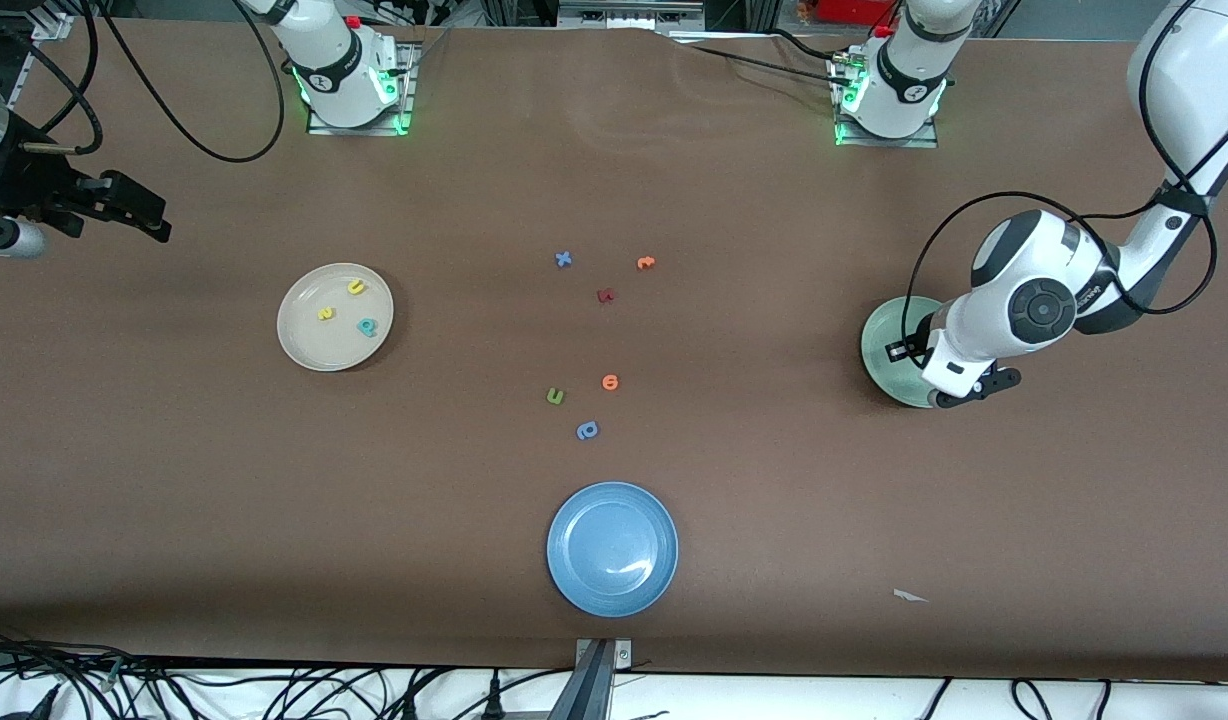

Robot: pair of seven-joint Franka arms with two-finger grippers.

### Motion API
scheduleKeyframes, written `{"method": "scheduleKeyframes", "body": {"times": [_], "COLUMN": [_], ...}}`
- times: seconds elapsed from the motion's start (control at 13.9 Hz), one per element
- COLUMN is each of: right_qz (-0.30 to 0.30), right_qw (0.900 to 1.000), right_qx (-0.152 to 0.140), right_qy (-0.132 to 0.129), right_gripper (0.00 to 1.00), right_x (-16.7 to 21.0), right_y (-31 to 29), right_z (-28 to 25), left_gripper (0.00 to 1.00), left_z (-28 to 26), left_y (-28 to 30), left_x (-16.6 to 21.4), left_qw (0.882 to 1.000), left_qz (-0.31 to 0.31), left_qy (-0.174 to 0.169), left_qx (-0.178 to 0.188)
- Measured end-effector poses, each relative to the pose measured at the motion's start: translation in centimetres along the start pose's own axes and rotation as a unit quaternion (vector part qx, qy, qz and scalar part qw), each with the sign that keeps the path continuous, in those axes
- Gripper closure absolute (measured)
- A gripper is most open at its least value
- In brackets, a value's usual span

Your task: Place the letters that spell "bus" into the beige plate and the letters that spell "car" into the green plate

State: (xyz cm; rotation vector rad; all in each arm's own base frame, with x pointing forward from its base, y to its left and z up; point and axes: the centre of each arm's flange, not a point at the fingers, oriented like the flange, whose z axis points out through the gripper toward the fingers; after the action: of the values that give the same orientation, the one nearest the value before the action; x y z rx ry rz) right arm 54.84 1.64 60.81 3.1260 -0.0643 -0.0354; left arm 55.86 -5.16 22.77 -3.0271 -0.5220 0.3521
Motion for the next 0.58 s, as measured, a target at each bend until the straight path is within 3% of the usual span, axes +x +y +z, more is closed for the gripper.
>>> {"method": "scheduleKeyframes", "body": {"times": [0.43, 0.58], "right_qz": [0.001, 0.001], "right_qw": [1.000, 1.000], "right_qx": [0.000, 0.000], "right_qy": [0.002, 0.001], "right_gripper": [0.00, 0.00], "right_x": [0.1, 0.1], "right_y": [0.1, 0.1], "right_z": [0.1, 0.1], "left_gripper": [0.13, 0.12], "left_z": [-2.8, -4.7], "left_y": [-1.0, -1.4], "left_x": [2.3, 3.2], "left_qw": [1.000, 1.000], "left_qz": [0.007, 0.014], "left_qy": [0.011, 0.007], "left_qx": [0.005, 0.021]}}
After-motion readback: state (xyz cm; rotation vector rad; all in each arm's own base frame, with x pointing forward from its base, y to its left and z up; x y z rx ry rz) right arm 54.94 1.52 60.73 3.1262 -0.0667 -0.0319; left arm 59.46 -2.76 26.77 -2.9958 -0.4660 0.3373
